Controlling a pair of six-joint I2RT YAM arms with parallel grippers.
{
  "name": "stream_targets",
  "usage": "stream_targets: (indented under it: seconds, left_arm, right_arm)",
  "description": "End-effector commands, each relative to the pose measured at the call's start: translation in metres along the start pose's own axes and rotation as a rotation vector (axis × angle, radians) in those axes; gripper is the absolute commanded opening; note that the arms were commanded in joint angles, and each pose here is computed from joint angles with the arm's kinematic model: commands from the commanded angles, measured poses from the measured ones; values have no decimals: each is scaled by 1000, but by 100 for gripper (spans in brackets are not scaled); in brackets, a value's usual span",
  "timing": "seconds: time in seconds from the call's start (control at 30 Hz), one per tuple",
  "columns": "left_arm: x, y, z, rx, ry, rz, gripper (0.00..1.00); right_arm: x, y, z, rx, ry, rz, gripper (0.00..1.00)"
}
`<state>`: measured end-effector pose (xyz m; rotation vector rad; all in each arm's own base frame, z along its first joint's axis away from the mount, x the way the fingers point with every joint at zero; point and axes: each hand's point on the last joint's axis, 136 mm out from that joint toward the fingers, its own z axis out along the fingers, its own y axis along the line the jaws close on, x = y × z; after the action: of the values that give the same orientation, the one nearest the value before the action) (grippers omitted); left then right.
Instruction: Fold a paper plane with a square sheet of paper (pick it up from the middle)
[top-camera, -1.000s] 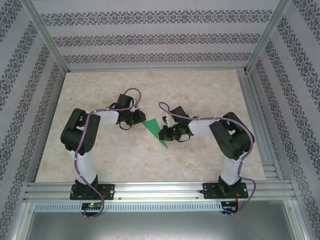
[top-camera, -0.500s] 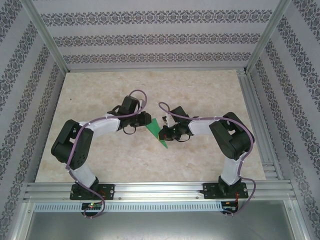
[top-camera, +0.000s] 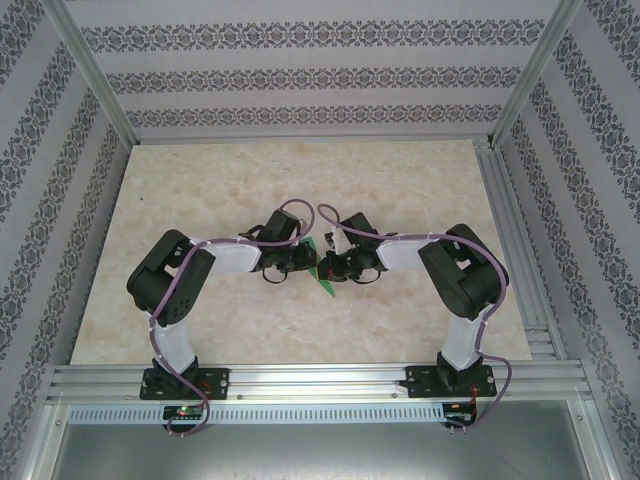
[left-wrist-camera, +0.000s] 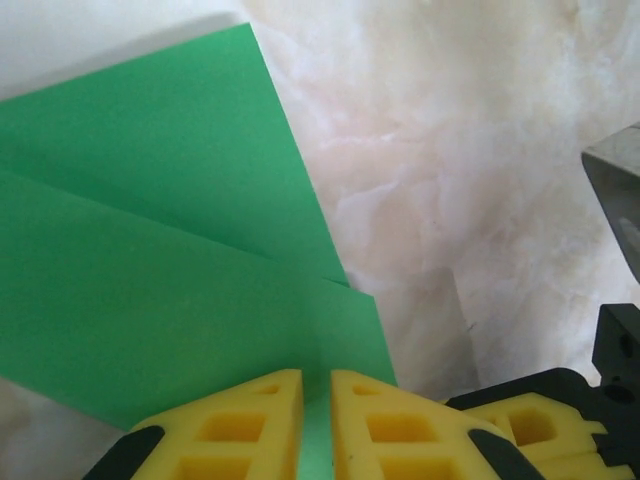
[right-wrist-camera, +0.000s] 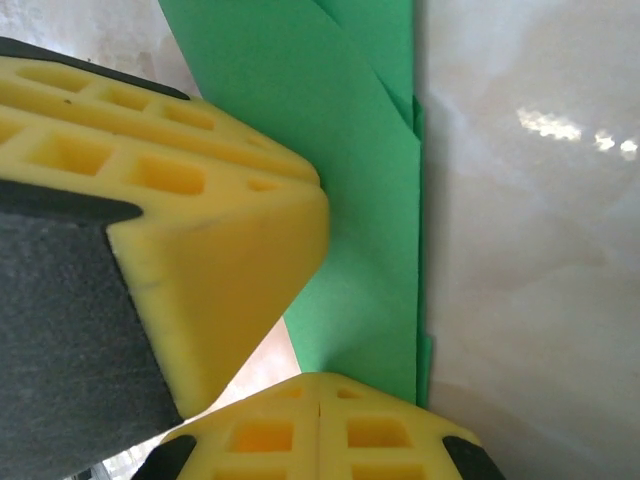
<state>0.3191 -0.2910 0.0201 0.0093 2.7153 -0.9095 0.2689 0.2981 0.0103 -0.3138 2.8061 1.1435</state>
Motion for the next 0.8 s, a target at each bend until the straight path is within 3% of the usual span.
stream_targets:
  seconds: [0.0, 0.77]
  left_arm:
    - [3, 17, 13, -51, 5, -30, 16]
    - [-71, 103, -19, -185, -119, -145, 17]
  right_arm:
    - [44, -66, 15, 237, 107, 83, 0]
    - [58, -81, 15, 293, 148, 92, 0]
